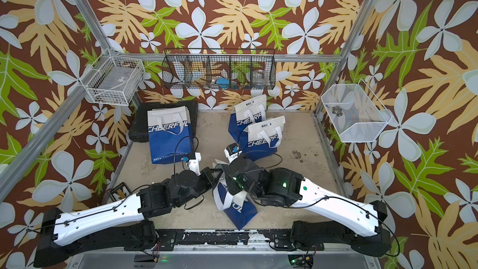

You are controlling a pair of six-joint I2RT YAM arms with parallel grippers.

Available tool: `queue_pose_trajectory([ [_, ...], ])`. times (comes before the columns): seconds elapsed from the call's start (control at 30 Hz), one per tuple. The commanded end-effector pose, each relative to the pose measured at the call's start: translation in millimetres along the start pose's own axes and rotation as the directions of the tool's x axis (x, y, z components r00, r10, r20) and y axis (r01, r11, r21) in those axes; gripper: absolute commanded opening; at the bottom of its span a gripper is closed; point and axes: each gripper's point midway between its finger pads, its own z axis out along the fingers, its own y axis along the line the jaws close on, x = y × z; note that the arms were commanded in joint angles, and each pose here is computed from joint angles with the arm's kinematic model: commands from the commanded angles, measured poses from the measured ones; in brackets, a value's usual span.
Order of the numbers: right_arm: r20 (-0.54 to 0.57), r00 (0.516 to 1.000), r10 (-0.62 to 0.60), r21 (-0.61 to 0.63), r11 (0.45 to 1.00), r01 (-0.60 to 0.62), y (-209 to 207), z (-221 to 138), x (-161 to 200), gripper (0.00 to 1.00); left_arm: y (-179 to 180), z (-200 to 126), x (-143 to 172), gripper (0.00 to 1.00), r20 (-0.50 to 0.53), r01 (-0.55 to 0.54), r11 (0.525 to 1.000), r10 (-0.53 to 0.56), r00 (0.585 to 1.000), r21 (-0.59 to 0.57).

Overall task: Open the takeout bag
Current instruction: Open the takeout bag at the center of the board.

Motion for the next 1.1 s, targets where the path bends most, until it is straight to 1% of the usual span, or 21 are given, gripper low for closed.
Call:
queue_pose_trajectory([
  [0.0, 0.11, 0.99, -0.086, 0.3, 0.953, 0.05, -60.3, -18.0, -35.3, 0.0, 25.5, -10.8, -9.9, 0.0, 0.025, -0.109, 0.985, 0.113, 0.993, -0.131],
  [0.1, 0.124, 0.984, -0.126, 0.322, 0.944, 0.08, -59.4, -22.6, -54.1, 0.0, 18.8, -15.9, -15.4, 0.0, 0.032, -0.14, 0.982, 0.145, 0.989, -0.13],
  [0.23, 0.058, 0.972, -0.229, 0.234, 0.949, 0.21, -33.4, -6.7, -58.4, 0.0, 10.4, -18.7, -20.2, 0.0, 0.037, -0.172, 0.976, 0.179, 0.983, -0.135],
  [0.3, 0.011, 0.967, -0.255, 0.134, 0.959, 0.251, -20.5, 6.8, -51.8, 0.0, 4.2, -19.7, -20.4, 0.0, 0.03, -0.191, 0.975, 0.195, 0.98, -0.117],
  [0.37, -0.017, 0.965, -0.26, -0.013, 0.966, 0.26, -1.6, 21.9, -41.3, 0.0, 2.8, -21.2, -22.6, 0.0, 0.032, -0.214, 0.969, 0.219, 0.975, -0.124],
  [0.4, -0.025, 0.968, -0.25, -0.047, 0.967, 0.249, 2.5, 28.4, -38.5, 0.0, 4.1, -22.4, -24.3, 0.0, 0.038, -0.218, 0.967, 0.225, 0.974, -0.133],
  [0.43, -0.043, 0.969, -0.242, -0.034, 0.97, 0.241, 0.7, 37.5, -35.4, 0.03, 5.4, -24.3, -27.6, 0.0, 0.049, -0.221, 0.965, 0.23, 0.972, -0.142],
  [0.5, -0.074, 0.967, -0.245, 0.006, 0.969, 0.247, -4.6, 50.8, -31.1, 0.33, 9.2, -26.6, -33.4, 0.0, 0.061, -0.218, 0.964, 0.229, 0.971, -0.155],
  [0.53, -0.076, 0.968, -0.24, 0.01, 0.97, 0.241, -4.6, 54.0, -30.5, 0.52, 12.3, -27.4, -36.7, 0.0, 0.064, -0.211, 0.964, 0.224, 0.973, -0.161],
  [0.57, -0.078, 0.969, -0.236, -0.011, 0.972, 0.236, -0.4, 54.7, -30.3, 0.63, 15.3, -27.9, -39.2, 0.0, 0.066, -0.205, 0.965, 0.218, 0.974, -0.165],
  [0.63, -0.067, 0.97, -0.232, -0.058, 0.972, 0.229, 11.0, 46.8, -32.8, 0.73, 17.4, -30.0, -41.9, 0.0, 0.07, -0.193, 0.967, 0.207, 0.976, -0.165],
  [0.67, -0.046, 0.968, -0.248, -0.059, 0.968, 0.245, 19.6, 37.2, -35.4, 0.76, 17.2, -31.2, -42.6, 0.0, 0.073, -0.188, 0.969, 0.201, 0.977, -0.162],
  [0.73, 0.009, 0.961, -0.277, -0.019, 0.961, 0.277, 33.0, 15.0, -41.7, 0.8, 16.2, -32.4, -43.3, 0.0, 0.075, -0.179, 0.971, 0.192, 0.978, -0.158],
  [0.83, 0.017, 0.95, -0.312, 0.088, 0.947, 0.309, 39.2, -3.5, -40.0, 0.82, 15.2, -31.7, -43.3, 0.0, 0.077, -0.171, 0.973, 0.185, 0.98, -0.156],
  [0.9, -0.013, 0.942, -0.334, 0.135, 0.933, 0.333, 44.0, -4.0, -25.4, 0.82, 13.6, -31.6, -43.7, 0.0, 0.078, -0.171, 0.973, 0.185, 0.98, -0.155],
  [0.97, -0.035, 0.939, -0.342, 0.138, 0.929, 0.343, 53.4, 0.4, -4.8, 0.83, 12.9, -32.7, -44.7, 0.0, 0.081, -0.17, 0.974, 0.184, 0.98, -0.153],
  [1.07, -0.059, 0.943, -0.326, 0.189, 0.924, 0.332, 50.1, 8.6, 15.7, 0.82, 12.7, -35.6, -46.2, 0.0, 0.088, -0.162, 0.976, 0.176, 0.981, -0.146],
])
